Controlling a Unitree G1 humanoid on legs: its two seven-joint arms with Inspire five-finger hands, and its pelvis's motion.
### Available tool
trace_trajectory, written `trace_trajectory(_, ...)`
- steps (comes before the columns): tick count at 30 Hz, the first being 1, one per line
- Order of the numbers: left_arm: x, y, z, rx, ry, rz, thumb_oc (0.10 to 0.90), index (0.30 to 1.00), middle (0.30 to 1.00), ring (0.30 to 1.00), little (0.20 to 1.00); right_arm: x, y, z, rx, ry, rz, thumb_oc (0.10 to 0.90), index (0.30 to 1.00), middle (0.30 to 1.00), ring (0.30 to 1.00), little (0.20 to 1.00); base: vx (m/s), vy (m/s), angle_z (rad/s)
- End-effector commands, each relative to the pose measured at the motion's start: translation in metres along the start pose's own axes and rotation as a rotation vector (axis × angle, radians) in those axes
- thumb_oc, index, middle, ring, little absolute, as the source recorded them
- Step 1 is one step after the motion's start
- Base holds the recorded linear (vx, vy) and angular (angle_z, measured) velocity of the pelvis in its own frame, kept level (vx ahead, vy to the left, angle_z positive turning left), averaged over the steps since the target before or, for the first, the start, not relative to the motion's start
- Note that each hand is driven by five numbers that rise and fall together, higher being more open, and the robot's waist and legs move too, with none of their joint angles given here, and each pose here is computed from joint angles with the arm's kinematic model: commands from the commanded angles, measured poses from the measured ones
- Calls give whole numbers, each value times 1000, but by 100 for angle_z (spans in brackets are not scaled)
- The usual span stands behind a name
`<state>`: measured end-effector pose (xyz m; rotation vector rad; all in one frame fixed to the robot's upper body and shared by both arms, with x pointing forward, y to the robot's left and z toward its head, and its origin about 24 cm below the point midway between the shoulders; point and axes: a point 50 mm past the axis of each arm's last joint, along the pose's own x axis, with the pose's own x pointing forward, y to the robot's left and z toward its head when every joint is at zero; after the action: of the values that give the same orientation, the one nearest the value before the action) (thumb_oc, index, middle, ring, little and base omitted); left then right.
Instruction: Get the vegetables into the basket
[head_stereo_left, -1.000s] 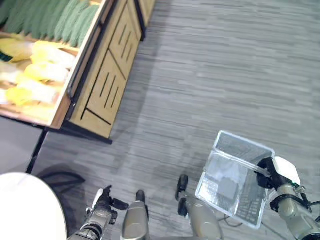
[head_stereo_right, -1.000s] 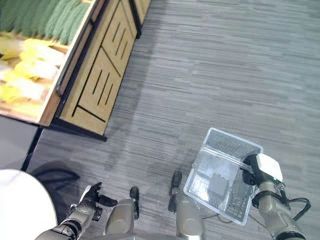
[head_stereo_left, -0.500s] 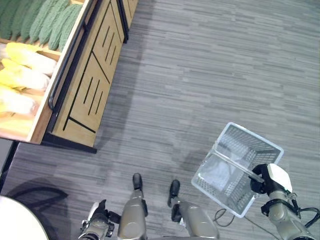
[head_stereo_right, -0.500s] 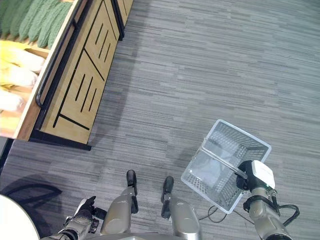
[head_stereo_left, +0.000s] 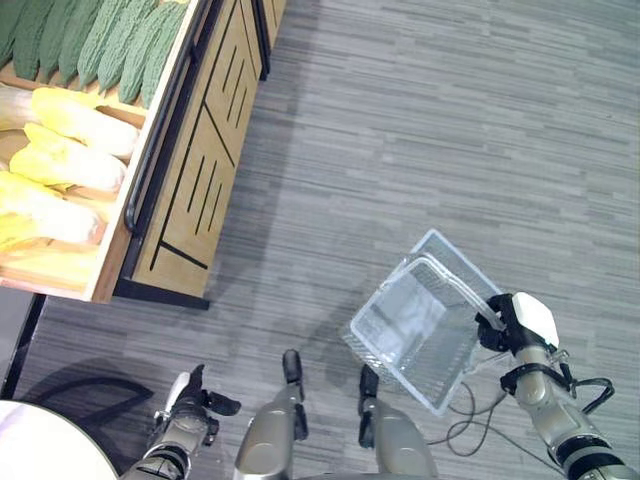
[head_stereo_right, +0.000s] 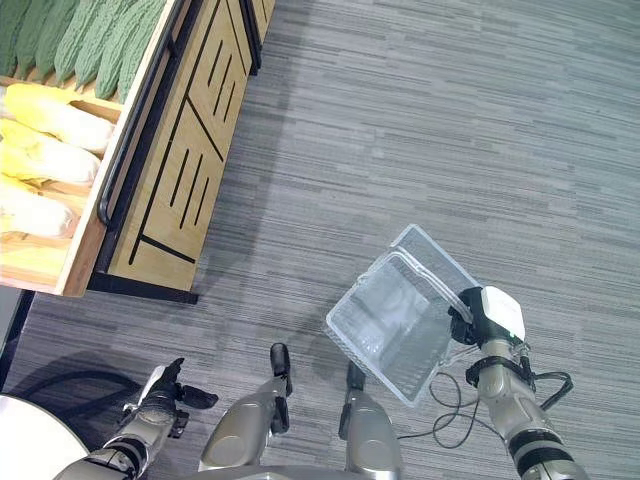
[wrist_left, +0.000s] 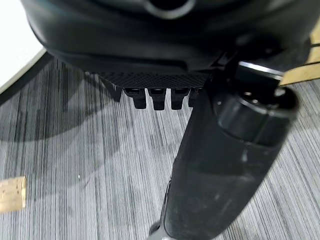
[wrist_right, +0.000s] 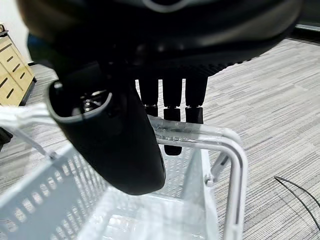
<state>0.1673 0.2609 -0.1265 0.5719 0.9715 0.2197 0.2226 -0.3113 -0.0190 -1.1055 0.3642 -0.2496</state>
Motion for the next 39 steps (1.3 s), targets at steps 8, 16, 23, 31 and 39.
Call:
trace_trajectory(8,-3,4,-20,48,53,18,900,1000,1000,1000,1000,15,-37,1,-16,-7,-188,400,300,300,300,300,27,91,-1)
trace_trajectory(16,2,21,-10,58,21,61,900,1000,1000,1000,1000,19,-23,-1,-14,28,-120,400,300,300,300,300,98,106,-16)
trace_trajectory(23,2,16,-12,36,36,48,900,1000,1000,1000,1000,12,-33,-8,-34,8,-146,400,300,300,300,300,313,-160,61)
trace_trajectory(31,-9,-11,-41,18,153,-17,900,1000,1000,1000,1000,-3,-45,-27,-52,22,-149,400,300,300,300,300,297,-248,36)
trace_trajectory(39,-7,-14,-29,25,123,-15,900,1000,1000,1000,1000,-9,-43,-33,-54,40,-140,400,300,300,300,300,105,-93,5)
